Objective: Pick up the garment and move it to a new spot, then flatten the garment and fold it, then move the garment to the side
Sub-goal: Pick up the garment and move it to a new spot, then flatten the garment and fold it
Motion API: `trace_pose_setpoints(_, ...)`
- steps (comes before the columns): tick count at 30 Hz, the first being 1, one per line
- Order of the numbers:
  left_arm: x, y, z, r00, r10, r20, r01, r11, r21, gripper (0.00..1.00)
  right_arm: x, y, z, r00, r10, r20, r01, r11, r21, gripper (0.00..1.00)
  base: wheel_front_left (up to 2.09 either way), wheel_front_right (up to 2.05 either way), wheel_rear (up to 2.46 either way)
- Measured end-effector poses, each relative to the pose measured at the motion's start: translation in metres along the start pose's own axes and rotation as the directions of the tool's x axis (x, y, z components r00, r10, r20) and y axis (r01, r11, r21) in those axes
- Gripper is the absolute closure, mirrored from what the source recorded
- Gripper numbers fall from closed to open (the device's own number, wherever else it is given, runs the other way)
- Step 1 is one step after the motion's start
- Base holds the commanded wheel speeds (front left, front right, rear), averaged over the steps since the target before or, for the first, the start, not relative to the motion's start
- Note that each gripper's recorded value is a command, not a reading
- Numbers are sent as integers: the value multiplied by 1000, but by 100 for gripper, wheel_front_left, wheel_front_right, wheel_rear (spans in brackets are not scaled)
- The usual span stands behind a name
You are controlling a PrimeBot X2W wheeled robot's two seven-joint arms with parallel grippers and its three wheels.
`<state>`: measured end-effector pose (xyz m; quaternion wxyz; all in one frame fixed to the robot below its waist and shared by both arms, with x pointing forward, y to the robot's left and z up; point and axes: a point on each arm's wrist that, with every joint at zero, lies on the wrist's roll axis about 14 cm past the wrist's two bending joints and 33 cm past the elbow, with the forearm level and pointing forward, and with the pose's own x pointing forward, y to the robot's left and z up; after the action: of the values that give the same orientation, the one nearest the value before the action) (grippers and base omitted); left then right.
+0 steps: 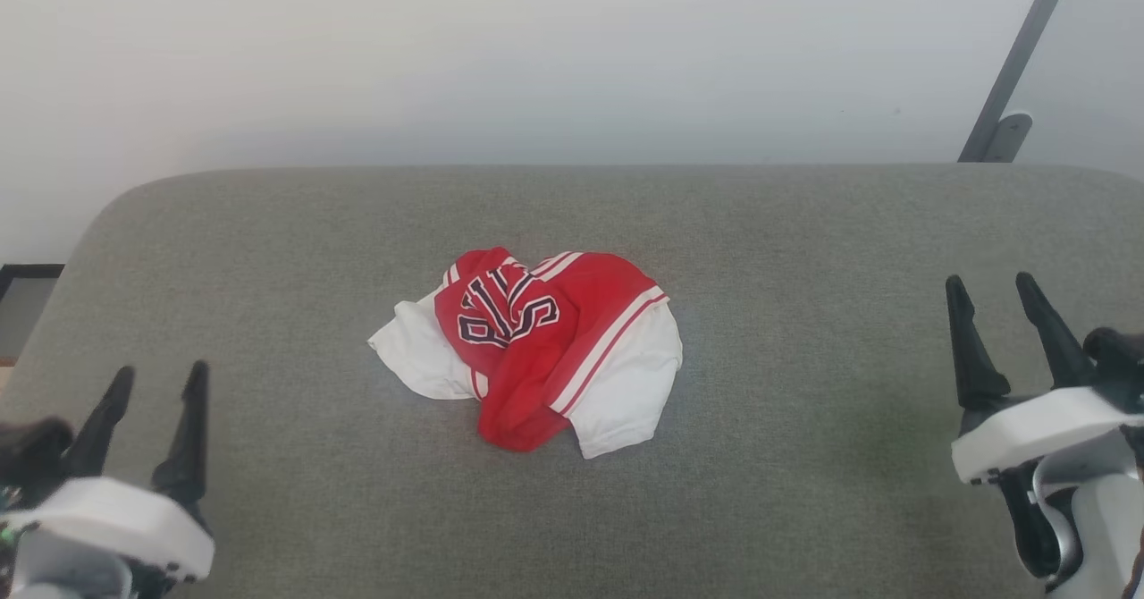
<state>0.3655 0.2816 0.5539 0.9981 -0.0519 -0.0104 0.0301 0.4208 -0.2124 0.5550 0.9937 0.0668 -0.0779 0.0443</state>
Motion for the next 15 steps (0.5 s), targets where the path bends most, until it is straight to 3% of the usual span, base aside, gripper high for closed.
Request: trace_pose_setpoints(15, -35, 38, -16, 993, 115, 25, -114, 993, -42, 0, -12, 1, -13, 1000, -6, -23, 6, 1000, 19, 0, 0, 0, 0)
